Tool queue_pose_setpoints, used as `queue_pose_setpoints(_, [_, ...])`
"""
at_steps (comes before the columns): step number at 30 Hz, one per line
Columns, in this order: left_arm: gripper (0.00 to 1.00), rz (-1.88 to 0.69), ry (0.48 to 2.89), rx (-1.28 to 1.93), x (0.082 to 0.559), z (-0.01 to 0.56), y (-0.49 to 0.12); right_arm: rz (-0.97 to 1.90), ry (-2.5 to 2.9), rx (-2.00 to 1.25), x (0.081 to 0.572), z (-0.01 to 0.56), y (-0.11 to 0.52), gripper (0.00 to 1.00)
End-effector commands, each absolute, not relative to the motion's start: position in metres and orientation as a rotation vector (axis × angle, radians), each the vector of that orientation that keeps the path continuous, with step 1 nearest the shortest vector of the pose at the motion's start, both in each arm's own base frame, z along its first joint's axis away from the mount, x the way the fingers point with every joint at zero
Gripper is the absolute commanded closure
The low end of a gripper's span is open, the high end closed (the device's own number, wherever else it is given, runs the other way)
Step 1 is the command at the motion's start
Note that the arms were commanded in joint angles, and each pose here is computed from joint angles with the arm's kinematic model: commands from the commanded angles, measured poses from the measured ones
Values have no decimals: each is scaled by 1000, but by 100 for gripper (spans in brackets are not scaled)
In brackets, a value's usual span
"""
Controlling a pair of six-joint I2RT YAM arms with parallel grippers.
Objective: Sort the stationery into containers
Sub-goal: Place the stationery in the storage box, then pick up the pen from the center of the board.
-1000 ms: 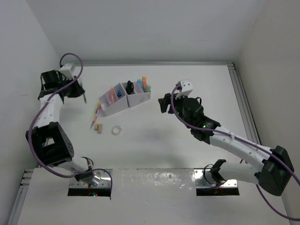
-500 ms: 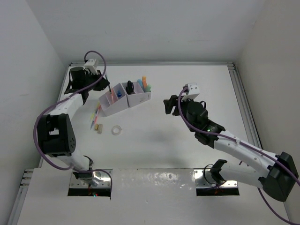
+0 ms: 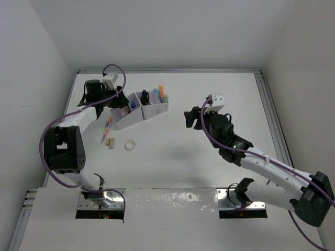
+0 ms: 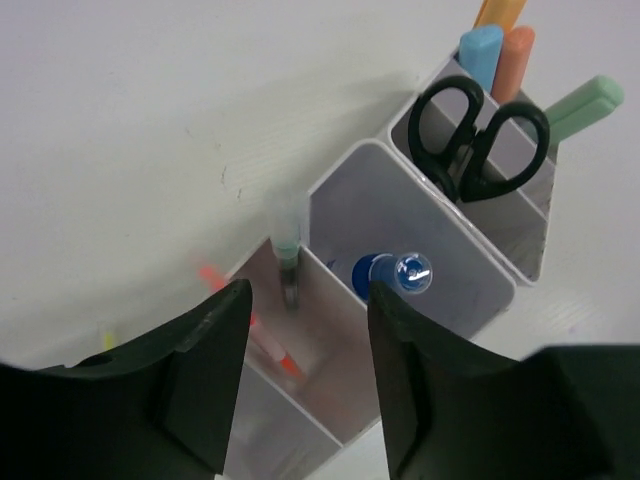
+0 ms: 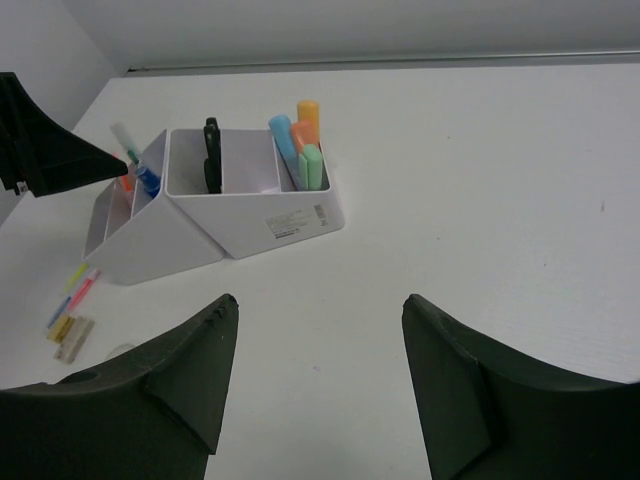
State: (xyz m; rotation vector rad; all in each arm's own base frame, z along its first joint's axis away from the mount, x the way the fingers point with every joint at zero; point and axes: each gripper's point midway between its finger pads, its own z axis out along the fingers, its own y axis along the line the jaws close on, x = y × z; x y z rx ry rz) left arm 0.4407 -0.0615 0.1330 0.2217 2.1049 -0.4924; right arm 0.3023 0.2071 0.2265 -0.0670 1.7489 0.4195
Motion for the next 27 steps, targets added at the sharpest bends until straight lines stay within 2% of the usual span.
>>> queue_pose_setpoints(1, [50,-457,2053,282,452,165,-63,431,1711,-41,303,238,206,34])
queue_pose_setpoints(2, [46,-451,2068,282,451,166,-62,433,1711,-39,303,238,206,34])
queue_pose_setpoints(7, [44,-372,2033,194,466,213,-36,437,1723,-49,301,235,207,34])
queue_pose_setpoints(9, [50,-326,2040,131,468,222,-15,437,1730,-44,300,234,206,34])
queue_pose_setpoints(10, [56,-295,2048,122,468,223,-7,440,1736,-42,300,232,206,34])
queue_pose_setpoints(11, [76,-231,2089,132,464,215,3,435,1740,-39,299,230,204,35])
queue_pose_setpoints(12, [87,-199,2109,141,462,211,8,440,1738,-37,298,231,204,35])
queue_pose_setpoints(13, [96,-161,2146,149,459,201,14,439,1749,-34,297,225,203,35])
queue_pose_setpoints(14, [100,-113,2197,166,451,189,21,434,1755,-29,295,221,200,35])
queue_pose_setpoints(18, [100,-85,2324,184,423,135,39,438,1767,-20,291,213,197,35])
queue_pose_setpoints(22, [88,-38,2388,247,405,97,50,435,1785,-14,288,204,195,35])
queue_pose_setpoints(27, [88,-3,2474,241,389,57,60,409,1793,3,285,195,187,35])
